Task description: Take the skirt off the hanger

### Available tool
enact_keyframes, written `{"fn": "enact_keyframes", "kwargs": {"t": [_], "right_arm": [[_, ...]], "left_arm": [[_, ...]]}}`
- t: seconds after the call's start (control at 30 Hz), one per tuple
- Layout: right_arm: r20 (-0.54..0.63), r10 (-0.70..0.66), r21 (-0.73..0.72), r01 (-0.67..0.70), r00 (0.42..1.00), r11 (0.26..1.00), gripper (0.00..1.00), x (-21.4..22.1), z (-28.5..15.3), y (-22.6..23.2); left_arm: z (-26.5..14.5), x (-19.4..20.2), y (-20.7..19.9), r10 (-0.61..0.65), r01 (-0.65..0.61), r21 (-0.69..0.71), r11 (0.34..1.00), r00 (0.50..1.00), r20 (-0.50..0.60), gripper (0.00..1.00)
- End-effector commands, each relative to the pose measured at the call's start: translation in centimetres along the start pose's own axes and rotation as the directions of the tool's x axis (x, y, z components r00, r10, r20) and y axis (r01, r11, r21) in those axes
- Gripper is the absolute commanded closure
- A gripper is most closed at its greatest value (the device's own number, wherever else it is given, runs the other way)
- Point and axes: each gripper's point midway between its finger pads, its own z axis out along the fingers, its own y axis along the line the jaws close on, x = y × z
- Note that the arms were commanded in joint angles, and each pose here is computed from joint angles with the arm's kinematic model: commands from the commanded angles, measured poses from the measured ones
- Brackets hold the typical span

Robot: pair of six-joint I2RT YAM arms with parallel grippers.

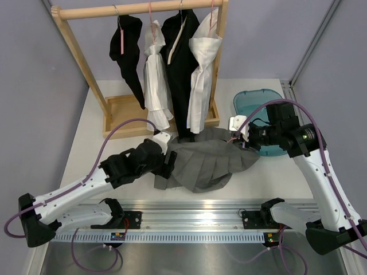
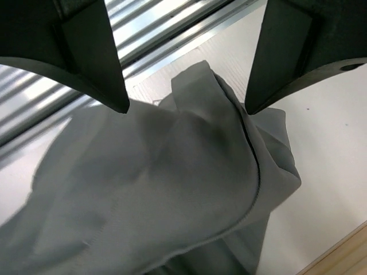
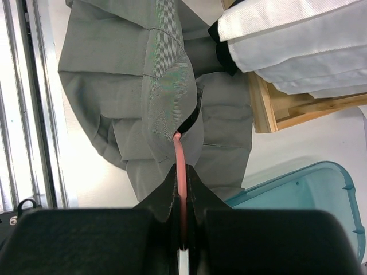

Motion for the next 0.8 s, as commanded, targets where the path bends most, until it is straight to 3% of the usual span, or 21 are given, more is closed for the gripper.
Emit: {"fn": "enact_keyframes", "kwargs": {"t": [0.0, 0.13, 0.3, 0.37, 0.5, 0.77], "right_arm": [[0.082, -0.027, 0.049, 0.023, 0.996, 0.999, 1.0, -2.6, -1.2, -1.0], [0.088, -0.023, 0.051, 0.019, 0.996, 0.999, 1.0, -2.6, -1.2, -0.8], [0.099, -0.006, 0.045, 0.001, 0.995, 0.999, 1.0, -2.7, -1.2, -0.5], [0.103, 0.0, 0.049, -0.005, 0.995, 0.999, 1.0, -2.7, -1.2, -0.5], [0.081, 0.015, 0.071, -0.021, 0.997, 0.997, 1.0, -2.2, -1.2, -0.7], [0.004, 0.118, 0.126, -0.118, 0.993, 0.985, 1.0, 1.2, 0.1, -2.2]], "left_arm": [[0.5, -3.9, 0.9, -0.07, 0.079, -0.077, 0.994, 0.991, 0.112, 0.21], [0.7, -3.9, 2.2, -0.091, 0.107, -0.134, 0.985, 0.989, 0.118, 0.57], [0.0, -4.4, 4.2, -0.149, 0.18, -0.167, 0.969, 0.972, 0.181, 0.82], [0.0, -4.3, 4.9, -0.183, 0.216, -0.156, 0.964, 0.962, 0.2, 1.0], [-1.7, -4.6, 6.4, -0.221, 0.265, -0.159, 0.951, 0.943, 0.25, 1.0], [-11.0, -7.2, 9.3, -0.262, 0.371, -0.183, 0.91, 0.86, 0.439, 1.0]]}}
